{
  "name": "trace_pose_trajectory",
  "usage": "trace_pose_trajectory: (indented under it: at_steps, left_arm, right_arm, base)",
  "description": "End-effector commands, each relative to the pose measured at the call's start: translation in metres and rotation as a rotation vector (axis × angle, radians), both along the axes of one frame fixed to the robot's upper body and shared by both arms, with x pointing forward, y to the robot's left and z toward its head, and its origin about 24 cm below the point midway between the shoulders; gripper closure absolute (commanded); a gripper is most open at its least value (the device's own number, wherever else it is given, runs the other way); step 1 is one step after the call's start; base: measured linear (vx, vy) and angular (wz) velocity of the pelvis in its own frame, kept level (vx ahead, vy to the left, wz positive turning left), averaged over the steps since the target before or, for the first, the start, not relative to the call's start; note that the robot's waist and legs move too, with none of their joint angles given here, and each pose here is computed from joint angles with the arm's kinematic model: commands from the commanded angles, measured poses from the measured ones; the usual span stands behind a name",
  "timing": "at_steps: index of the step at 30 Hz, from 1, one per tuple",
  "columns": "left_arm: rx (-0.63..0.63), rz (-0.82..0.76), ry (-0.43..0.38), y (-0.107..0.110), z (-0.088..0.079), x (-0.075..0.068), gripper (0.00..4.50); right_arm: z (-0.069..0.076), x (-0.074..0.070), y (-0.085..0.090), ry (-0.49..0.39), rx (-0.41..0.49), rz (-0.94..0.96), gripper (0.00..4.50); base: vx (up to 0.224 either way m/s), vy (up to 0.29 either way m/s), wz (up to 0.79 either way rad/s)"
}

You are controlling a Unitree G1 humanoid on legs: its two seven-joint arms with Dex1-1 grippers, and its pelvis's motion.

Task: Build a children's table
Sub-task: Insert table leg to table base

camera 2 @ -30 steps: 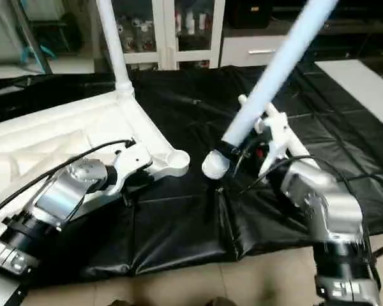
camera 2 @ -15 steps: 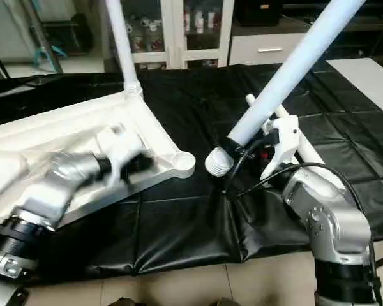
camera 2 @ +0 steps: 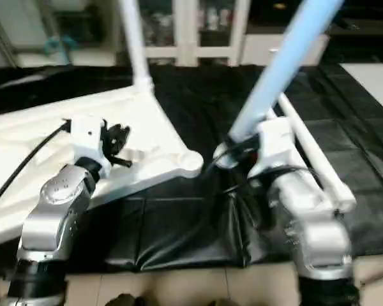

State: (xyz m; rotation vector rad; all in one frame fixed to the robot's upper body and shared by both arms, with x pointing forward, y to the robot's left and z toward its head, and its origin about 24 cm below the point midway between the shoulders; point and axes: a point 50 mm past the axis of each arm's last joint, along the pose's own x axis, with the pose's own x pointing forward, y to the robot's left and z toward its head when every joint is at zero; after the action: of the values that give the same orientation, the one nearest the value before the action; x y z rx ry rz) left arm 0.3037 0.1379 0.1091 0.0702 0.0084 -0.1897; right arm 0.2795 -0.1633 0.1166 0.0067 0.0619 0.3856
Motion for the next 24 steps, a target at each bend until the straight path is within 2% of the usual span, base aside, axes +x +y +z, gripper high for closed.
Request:
trace_pose_trajectory:
  at_steps: [1, 7, 12, 14, 19, 24]
  left_arm:
    - [0.002, 0.016, -0.016, -0.007, 0.001, -0.003, 3.51]
    - [0.020, 0.037, 0.035, -0.013, -0.011, -0.010, 3.51]
    - [-0.011, 0.030, 0.105, -0.010, -0.021, -0.017, 3.51]
    - [0.009, 0.059, 0.108, -0.002, -0.025, -0.020, 3.51]
    - [0.009, 0.083, 0.083, 0.003, -0.022, -0.026, 3.51]
    - [-0.014, 0.097, 0.099, 0.000, -0.025, -0.037, 3.51]
  right_arm:
    - [0.004, 0.001, -0.006, -0.020, 0.020, -0.044, 2.67]
    - [-0.001, 0.001, -0.006, 0.001, 0.041, -0.107, 2.67]
    - [-0.010, -0.008, -0.005, 0.029, -0.023, -0.091, 2.67]
    - [-0.014, -0.011, -0.003, 0.045, -0.012, -0.081, 2.67]
    - [-0.015, -0.013, 0.005, 0.074, 0.007, -0.014, 2.67]
    - [-0.015, -0.009, 0.011, 0.065, -0.033, 0.072, 2.67]
  base:
    - [-0.019, -0.241, 0.74]
    - [-0.050, -0.235, 0.48]
    - [-0.038, -0.153, 0.23]
    - [-0.027, -0.135, 0.17]
    - [-0.013, -0.029, 0.02]
    - [0.005, 0.012, -0.01]
